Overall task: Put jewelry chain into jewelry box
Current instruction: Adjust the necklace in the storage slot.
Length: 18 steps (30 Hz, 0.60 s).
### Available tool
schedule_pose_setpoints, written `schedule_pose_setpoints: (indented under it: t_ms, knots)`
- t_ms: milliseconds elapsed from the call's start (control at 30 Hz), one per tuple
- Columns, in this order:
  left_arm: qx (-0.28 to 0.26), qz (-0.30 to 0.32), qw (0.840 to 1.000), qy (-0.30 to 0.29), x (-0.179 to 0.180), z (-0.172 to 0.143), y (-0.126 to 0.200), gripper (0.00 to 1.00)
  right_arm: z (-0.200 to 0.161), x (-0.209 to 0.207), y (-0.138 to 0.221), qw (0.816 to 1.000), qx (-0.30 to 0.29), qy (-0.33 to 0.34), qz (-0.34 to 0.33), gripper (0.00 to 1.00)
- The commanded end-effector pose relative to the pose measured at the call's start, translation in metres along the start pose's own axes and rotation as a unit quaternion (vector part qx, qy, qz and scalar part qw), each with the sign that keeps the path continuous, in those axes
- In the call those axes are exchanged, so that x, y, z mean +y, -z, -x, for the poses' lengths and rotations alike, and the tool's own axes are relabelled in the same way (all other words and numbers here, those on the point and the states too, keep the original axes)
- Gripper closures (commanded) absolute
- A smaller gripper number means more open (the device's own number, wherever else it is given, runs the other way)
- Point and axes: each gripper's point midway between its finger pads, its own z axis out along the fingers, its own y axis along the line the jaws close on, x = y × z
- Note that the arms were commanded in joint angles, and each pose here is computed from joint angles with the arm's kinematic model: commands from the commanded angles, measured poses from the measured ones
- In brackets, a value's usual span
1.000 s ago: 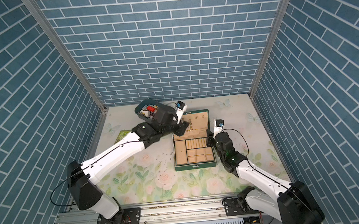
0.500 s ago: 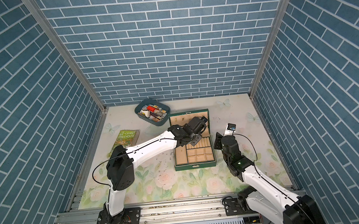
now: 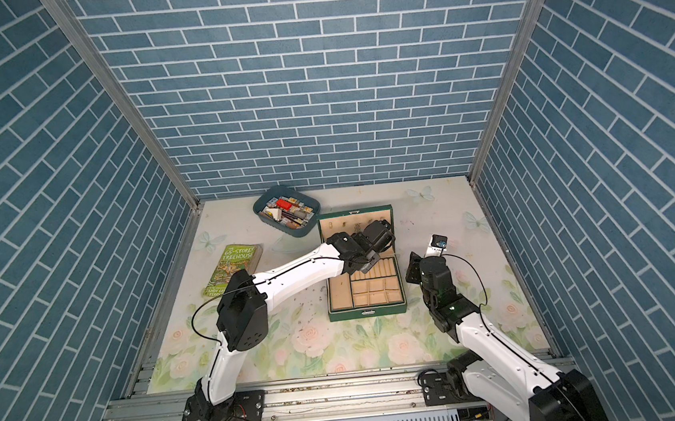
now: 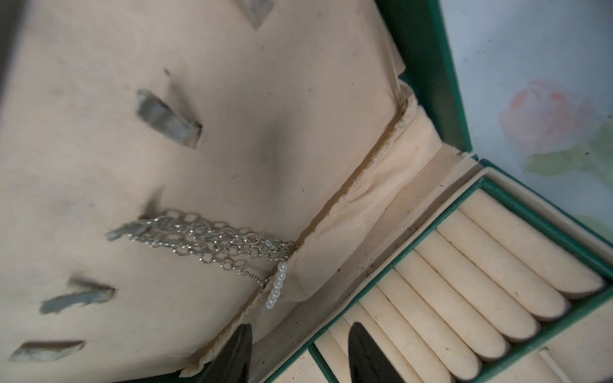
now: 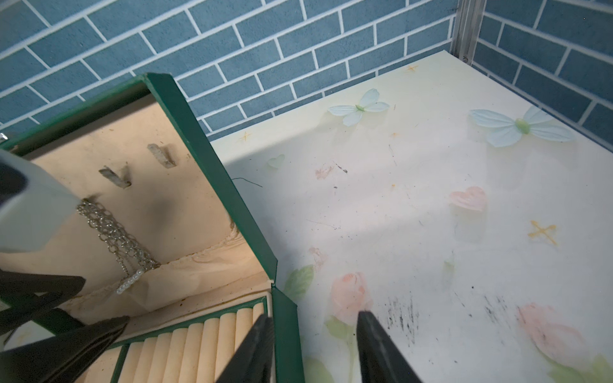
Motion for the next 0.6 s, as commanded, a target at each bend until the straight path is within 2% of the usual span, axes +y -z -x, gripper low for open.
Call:
schedule_pose_setpoints:
  t_ms: [0, 567]
  knots:
    - [0.015, 0.016, 1.0, -0.004, 0.003, -0.003, -0.004, 0.49, 0.002, 0.001, -0.001, 1.0, -0.003, -0.014, 0.002, 0.54]
    - [0.026, 0.003, 1.0, 0.009, 0.007, -0.001, -0.027, 0.53, 0.005, 0.006, -0.006, 1.0, -0.004, -0.01, 0.009, 0.55]
